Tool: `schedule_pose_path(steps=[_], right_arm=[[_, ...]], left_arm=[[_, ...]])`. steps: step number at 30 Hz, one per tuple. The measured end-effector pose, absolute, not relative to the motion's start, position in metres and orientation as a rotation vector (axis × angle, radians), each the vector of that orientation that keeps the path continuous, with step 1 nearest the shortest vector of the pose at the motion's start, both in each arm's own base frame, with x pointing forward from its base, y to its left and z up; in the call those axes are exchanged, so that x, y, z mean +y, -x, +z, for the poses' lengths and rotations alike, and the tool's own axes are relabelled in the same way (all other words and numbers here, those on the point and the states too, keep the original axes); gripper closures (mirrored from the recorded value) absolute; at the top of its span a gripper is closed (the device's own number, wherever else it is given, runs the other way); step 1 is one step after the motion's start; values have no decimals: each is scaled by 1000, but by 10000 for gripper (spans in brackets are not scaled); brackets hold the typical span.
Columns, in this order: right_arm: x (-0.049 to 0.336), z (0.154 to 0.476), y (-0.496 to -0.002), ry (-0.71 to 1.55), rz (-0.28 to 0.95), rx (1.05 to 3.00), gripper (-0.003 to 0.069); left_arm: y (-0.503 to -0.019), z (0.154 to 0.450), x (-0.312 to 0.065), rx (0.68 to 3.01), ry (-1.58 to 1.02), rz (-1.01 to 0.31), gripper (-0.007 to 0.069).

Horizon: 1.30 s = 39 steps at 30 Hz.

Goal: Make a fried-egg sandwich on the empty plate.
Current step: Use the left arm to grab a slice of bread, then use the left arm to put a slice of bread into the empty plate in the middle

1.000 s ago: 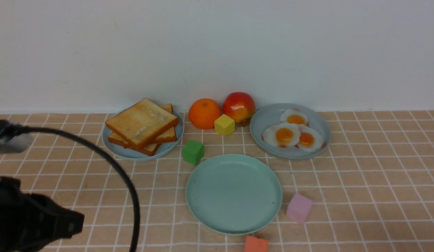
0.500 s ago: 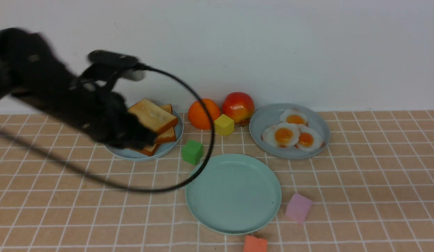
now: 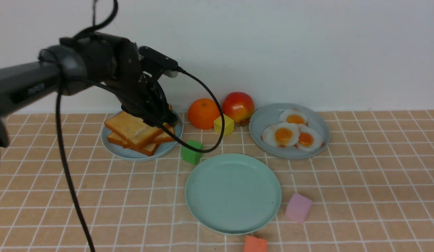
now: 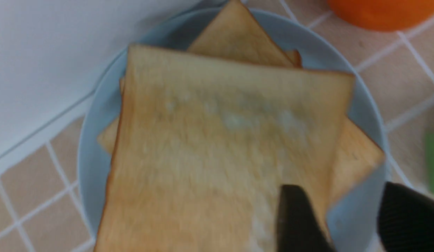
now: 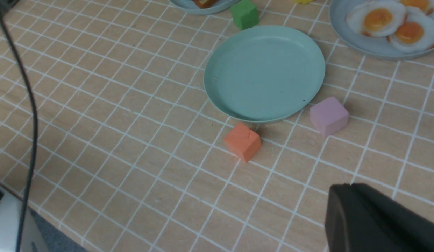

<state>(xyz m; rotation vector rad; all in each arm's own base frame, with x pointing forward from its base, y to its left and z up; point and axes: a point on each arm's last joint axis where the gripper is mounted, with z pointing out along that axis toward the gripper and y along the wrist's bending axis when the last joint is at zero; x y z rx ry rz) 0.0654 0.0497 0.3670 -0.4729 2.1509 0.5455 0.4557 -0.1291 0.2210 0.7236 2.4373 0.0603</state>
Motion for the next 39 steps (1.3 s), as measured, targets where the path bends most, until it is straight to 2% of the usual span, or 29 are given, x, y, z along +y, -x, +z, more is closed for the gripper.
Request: schedule_pose_path(steps=[4,10,13,14,15,18,22,26,29,31,35,39], right_arm=[[51,367,-64,478,568,2159,654],[52,367,-63,476,596,2154,648],[53,368,-63,476,597,2154,648],[53,368,-63,476,597,2154,646],[53,367,-63,477,598,2155,645],[53,367,-63,478,598,2157,644],[53,367,-63,478,598,2157,640],[53,367,-63,477,598,2156,637],[53,367,-63,478,597,2156,637],[53,367,-63,479,598,2157,636],[53,366,-62,486,601,2168,634],[53,365,-61,497,600,2186,632]], left_arm=[[-465,198,-130,2426,-758,100,199],[-468,190,-130,2425,-776,116,223],[-469,187,-130,2427,-783,123,288],[-470,187,-130,2427,-783,123,362],[-470,187,-130,2427,-783,124,393],[-469,188,-133,2423,-805,138,559],[-464,203,-131,2420,-806,152,568],[-443,248,-136,2440,-704,111,568],[-418,280,-157,2401,-704,62,568],[-389,293,-189,2354,-798,18,568],[-337,280,-249,2325,-1025,-34,568],[-305,254,-288,2341,-1172,-56,568]])
